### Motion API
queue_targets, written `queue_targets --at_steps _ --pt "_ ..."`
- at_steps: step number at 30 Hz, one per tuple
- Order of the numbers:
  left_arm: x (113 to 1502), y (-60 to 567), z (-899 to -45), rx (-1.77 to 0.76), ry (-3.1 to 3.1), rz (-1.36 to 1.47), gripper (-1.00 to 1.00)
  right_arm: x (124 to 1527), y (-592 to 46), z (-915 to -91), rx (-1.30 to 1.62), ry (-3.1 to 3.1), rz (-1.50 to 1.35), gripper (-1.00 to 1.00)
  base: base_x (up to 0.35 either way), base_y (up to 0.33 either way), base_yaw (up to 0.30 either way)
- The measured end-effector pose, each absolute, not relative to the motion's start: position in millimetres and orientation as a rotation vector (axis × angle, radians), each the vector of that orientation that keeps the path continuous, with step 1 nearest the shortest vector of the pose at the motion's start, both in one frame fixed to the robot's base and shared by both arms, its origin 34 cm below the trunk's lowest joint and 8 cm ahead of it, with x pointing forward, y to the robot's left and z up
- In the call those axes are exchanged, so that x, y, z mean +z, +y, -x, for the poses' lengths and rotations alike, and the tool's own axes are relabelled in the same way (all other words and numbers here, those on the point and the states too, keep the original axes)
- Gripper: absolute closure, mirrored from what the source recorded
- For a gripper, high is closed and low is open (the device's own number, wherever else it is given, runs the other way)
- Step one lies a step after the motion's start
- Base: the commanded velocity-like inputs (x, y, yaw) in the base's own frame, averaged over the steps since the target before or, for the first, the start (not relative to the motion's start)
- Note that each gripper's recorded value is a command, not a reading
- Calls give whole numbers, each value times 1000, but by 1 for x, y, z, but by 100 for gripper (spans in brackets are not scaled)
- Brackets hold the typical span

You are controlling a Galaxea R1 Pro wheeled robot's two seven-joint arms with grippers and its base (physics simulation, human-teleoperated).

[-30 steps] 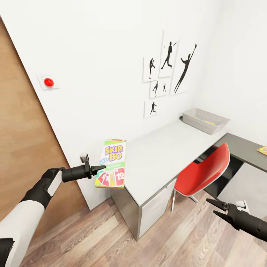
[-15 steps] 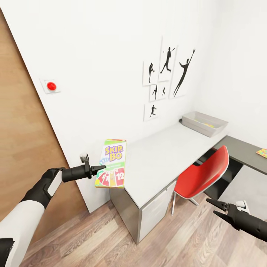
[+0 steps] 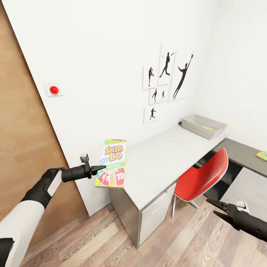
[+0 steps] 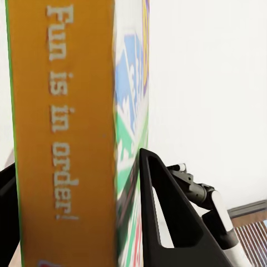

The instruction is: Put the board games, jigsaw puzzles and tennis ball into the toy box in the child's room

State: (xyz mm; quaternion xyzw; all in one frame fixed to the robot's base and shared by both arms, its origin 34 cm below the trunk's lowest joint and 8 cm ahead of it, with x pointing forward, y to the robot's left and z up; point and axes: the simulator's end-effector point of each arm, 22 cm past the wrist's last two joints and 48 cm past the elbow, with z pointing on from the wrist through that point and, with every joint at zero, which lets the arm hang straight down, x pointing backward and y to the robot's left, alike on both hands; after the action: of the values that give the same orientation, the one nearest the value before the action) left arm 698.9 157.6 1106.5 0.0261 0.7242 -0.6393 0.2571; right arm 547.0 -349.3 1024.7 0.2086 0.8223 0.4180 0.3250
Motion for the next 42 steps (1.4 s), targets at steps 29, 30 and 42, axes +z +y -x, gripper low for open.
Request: queue_targets --at_steps 29,30,42 --pt "1133 157 -693 -1720 1932 -110 100 1037 -352 -544 1056 2146 -506 -100 0 0 0" --pt "1133 157 -693 -1718 1931 -111 100 1037 -352 -544 1056 2145 -506 -100 0 0 0" --pt "1138 156 -692 -1712 1924 -122 100 1043 -354 -544 1055 2130 -503 -100 0 -222 -170"
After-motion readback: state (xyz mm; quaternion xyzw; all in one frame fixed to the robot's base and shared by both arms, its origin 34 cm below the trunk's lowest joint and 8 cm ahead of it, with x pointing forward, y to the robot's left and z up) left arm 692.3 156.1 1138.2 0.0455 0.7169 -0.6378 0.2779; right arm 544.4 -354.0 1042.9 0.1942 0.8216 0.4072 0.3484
